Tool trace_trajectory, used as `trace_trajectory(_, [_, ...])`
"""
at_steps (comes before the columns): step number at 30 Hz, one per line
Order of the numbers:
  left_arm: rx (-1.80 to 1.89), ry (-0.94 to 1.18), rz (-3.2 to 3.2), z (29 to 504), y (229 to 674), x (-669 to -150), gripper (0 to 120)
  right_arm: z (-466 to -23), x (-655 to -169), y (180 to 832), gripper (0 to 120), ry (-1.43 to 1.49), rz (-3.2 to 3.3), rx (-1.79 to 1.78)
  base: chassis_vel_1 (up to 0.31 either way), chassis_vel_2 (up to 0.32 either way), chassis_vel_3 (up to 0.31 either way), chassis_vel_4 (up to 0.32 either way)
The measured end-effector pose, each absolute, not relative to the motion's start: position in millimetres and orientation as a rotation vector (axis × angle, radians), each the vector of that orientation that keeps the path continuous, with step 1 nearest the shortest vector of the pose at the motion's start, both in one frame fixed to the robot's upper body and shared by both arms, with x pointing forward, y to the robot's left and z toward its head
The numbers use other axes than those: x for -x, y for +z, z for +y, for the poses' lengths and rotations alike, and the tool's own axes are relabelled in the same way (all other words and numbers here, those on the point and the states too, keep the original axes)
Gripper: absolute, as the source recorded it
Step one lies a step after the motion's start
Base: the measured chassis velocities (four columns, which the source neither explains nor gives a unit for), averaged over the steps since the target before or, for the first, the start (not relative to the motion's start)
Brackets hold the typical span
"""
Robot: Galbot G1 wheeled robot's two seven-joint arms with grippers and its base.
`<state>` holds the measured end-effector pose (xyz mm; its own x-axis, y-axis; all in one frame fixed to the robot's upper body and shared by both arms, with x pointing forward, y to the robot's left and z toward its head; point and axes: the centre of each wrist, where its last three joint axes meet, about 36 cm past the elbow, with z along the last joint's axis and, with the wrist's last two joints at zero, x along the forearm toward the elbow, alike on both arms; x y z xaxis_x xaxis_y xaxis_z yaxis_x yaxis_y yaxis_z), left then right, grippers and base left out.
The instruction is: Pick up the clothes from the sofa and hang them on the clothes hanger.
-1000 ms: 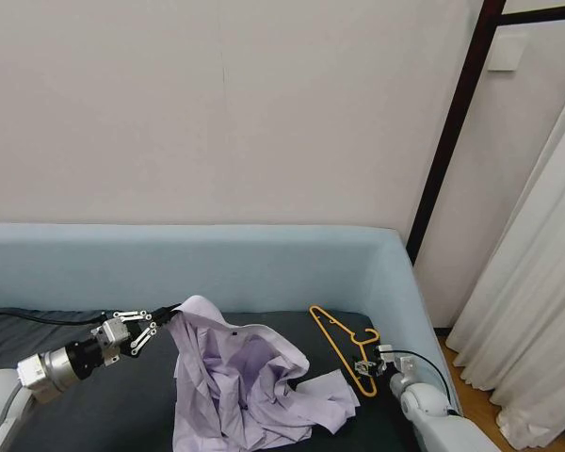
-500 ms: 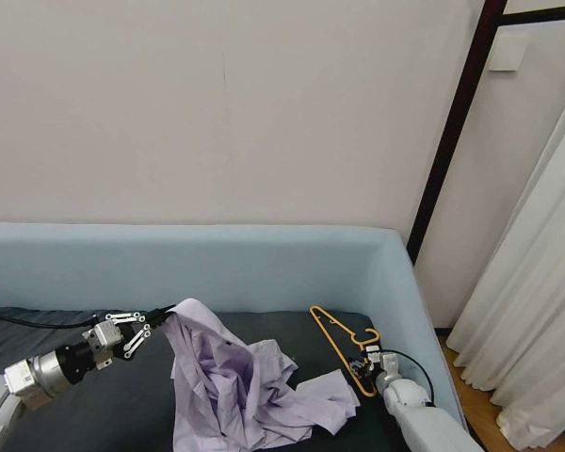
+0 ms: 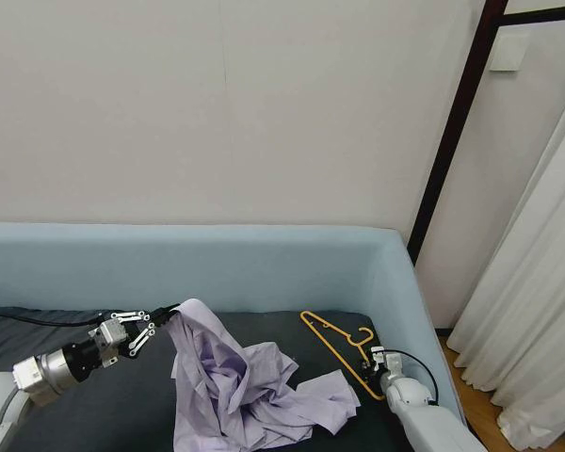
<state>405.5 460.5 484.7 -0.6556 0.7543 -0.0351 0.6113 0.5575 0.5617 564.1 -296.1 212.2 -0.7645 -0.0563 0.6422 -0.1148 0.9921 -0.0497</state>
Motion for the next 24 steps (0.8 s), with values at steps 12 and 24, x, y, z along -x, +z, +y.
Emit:
trace_trajectory(12, [-1.151, 0.694, 2.526, 450, 480, -423, 0, -315, -535, 287, 5, 0.218, -2.827, -0.286, 0.0, 0.0, 0.0, 0.0])
trace_trajectory(24, [-1.16, 0.496, 2.576, 421, 466, -432, 0, -296, -412, 368, 5, 0.65, -3.194, -0.726, 0.0, 0.0, 0.0, 0.0])
